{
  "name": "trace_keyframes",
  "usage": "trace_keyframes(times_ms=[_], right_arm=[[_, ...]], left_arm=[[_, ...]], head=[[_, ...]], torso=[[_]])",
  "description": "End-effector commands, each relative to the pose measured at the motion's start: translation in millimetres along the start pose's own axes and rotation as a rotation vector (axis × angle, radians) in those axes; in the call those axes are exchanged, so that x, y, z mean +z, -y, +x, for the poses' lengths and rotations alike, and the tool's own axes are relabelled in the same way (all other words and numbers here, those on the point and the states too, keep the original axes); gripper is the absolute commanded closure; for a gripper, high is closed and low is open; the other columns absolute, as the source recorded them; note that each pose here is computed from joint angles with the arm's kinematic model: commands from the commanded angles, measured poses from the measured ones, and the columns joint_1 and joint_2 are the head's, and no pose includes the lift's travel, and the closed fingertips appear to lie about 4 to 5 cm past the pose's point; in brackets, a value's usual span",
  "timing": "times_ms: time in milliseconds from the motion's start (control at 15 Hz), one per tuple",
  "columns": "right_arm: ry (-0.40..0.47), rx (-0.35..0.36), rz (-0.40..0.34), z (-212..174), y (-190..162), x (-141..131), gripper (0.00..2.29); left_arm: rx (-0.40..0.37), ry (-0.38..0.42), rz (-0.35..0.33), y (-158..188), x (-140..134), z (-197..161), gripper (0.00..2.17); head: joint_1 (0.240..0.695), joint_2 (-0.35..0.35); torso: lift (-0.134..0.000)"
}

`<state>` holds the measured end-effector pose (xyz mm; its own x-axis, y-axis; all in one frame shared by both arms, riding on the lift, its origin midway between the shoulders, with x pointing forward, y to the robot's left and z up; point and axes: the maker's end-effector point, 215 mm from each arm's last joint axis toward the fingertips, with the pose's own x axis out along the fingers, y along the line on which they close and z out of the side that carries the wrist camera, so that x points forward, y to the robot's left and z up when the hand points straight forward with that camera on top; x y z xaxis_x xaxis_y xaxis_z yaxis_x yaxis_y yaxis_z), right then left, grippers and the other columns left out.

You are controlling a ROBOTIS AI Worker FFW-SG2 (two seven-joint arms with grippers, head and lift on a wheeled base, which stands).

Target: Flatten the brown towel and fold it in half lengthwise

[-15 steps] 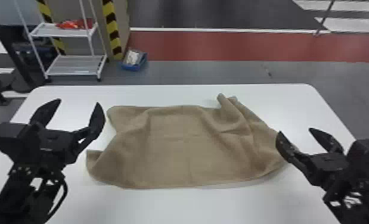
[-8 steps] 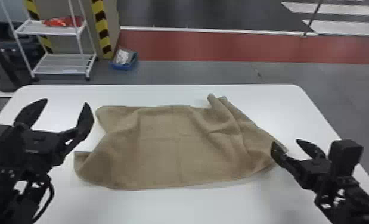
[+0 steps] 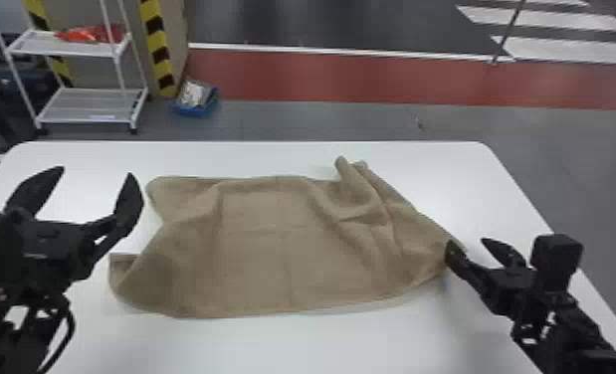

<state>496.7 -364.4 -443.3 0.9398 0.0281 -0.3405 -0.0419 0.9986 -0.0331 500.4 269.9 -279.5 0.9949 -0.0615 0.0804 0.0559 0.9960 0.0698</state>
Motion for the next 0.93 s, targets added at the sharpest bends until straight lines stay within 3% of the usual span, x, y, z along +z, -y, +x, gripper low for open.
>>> trace_keyframes(times_ms=[0,200,333,867], right_arm=[[-0.029,-0.005,-0.003,5,1,-8,0.5],[-0.089,-0.007,0.01,6,3,-24,1.14],[-0.08,-0.001,0.009,3,0,-16,1.68],[0.038,0.105,-0.037,-21,-72,86,1.72]], left_arm=[[0.002,-0.004,0.0,-1,-2,-1,0.09],[0.001,-0.004,-0.002,0,-2,-1,0.09],[0.001,-0.003,-0.002,-1,-2,0,0.09],[0.003,-0.01,-0.004,-1,-6,0,0.09]], head=[[0.695,-0.104],[0.695,-0.106],[0.695,-0.107],[0.695,-0.057]], torso=[[-0.128],[-0.128],[-0.128],[-0.128]])
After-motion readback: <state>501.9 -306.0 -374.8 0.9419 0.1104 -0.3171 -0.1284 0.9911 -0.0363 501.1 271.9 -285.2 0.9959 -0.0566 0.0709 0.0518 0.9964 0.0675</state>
